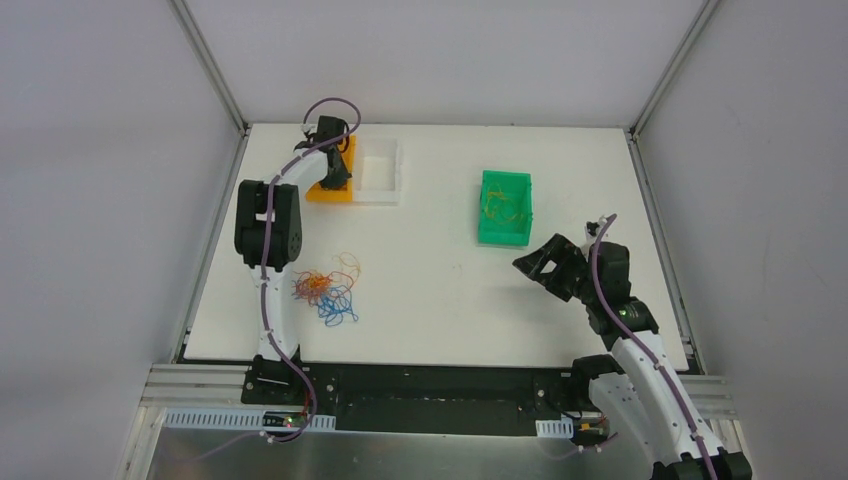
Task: Untangle the cables
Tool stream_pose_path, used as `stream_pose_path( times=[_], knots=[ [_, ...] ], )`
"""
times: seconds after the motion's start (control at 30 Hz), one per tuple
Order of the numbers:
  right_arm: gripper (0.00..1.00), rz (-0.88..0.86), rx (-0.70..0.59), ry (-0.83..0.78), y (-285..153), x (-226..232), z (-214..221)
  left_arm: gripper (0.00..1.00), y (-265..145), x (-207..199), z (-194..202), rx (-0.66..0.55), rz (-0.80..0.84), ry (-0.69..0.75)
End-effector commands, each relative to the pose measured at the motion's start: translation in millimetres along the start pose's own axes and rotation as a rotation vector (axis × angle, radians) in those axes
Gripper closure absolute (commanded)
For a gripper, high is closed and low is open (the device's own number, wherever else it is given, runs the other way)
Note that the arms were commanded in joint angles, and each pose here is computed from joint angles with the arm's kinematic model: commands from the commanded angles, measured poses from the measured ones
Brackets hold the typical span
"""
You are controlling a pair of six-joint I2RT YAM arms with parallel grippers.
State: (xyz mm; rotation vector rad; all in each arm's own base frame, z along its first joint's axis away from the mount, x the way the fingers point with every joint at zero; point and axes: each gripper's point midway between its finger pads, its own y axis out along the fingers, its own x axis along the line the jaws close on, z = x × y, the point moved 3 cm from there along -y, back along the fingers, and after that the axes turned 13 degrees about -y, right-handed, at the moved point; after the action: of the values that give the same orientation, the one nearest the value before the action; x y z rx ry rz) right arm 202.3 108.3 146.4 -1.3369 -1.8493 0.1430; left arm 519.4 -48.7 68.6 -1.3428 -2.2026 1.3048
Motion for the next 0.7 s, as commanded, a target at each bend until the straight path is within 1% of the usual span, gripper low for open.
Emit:
stream_pose_path(
  times=[0.0, 0.03, 0.07, 0.13, 0.17, 0.3, 0.4, 0.5, 0.6, 0.67],
  knots=[
    [0.16, -0.028, -0.078, -0.013, -3.3, 12.4, -22.1, 1.0, -45.5, 0.9, 14.8, -0.016, -0.016, -0.004],
    [0.16, -0.024, -0.079, -0.011, -3.5, 12.0, -22.2, 1.0, -50.4, 1.8, 16.8, -0.024, -0.021, -0.002],
    [0.16, -0.022, -0.081, -0.009, -3.8, 11.6, -22.1, 0.94, -54.4, 1.6, 16.6, -0.029, -0.018, 0.002],
    [0.15, -0.023, -0.081, -0.012, -4.1, 11.2, -21.1, 0.76, -60.9, -1.4, 12.1, -0.04, -0.005, 0.009],
    [0.16, -0.023, -0.082, -0.012, -4.6, 11.3, -20.8, 0.7, -64.9, -3.4, 7.5, -0.051, 0.002, 0.013],
    [0.16, -0.019, -0.077, -0.016, -6.7, 10.3, -18.6, 0.55, -90.5, -8.0, -14.8, -0.098, 0.011, 0.022],
    [0.15, -0.019, -0.083, -0.015, -8.1, 10.1, -18.3, 0.46, -107.9, -8.7, -27.6, -0.133, 0.019, 0.023],
    [0.16, -0.022, -0.092, -0.012, -9.6, 11.5, -20.2, 0.42, -121.1, -8.8, -32.1, -0.135, 0.029, 0.031],
    [0.16, -0.031, -0.09, -0.012, -10.5, 13.3, -20.3, 0.37, -140.0, -9.8, -27.0, -0.103, 0.08, 0.031],
    [0.15, -0.039, -0.081, -0.015, -10.4, 14.4, -19.0, 0.32, -156.4, -5.7, -15.5, -0.091, 0.102, 0.029]
  ],
)
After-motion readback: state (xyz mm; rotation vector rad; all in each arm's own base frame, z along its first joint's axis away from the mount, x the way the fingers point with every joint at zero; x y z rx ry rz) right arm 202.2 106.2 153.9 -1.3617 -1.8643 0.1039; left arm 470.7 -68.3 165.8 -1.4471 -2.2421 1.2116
